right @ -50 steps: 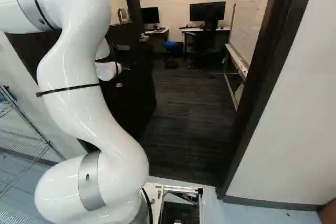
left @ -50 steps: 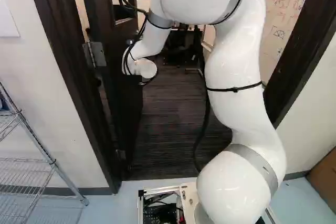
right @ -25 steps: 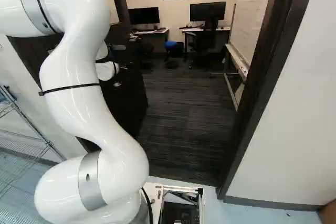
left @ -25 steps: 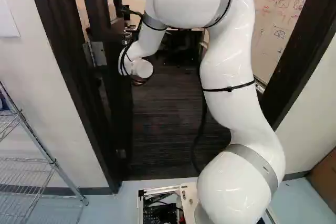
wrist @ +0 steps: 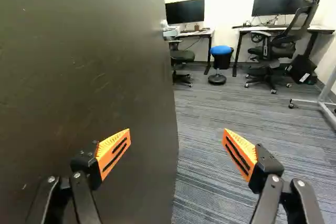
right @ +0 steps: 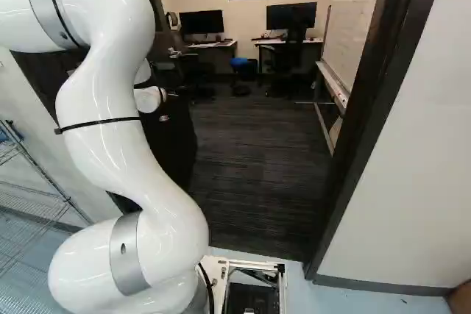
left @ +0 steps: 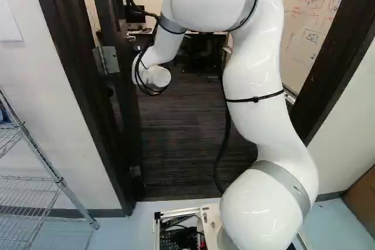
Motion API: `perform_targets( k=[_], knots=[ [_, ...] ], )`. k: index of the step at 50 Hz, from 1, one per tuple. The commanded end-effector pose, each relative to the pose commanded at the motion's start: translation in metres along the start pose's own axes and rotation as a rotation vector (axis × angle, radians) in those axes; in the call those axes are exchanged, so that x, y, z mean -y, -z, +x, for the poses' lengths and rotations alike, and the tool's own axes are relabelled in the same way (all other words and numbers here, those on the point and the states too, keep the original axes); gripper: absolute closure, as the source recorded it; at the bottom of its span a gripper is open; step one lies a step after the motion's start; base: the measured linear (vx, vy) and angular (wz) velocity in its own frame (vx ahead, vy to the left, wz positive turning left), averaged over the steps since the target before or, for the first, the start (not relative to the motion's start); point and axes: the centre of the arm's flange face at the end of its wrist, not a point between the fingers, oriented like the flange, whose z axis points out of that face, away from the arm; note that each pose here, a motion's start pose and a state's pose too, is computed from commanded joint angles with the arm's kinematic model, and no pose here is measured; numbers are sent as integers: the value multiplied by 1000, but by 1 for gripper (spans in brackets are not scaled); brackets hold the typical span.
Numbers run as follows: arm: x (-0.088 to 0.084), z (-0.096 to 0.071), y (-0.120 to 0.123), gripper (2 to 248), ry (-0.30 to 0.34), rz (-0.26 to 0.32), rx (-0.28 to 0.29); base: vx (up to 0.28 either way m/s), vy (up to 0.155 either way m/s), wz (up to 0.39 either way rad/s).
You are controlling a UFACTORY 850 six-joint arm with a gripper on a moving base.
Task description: Open the door and move inside
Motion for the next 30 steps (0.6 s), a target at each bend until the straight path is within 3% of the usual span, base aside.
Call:
perform_targets(
  k=[30],
  knots=[
    [3,0,0,3,35,37,0,0,0,0]
  ],
)
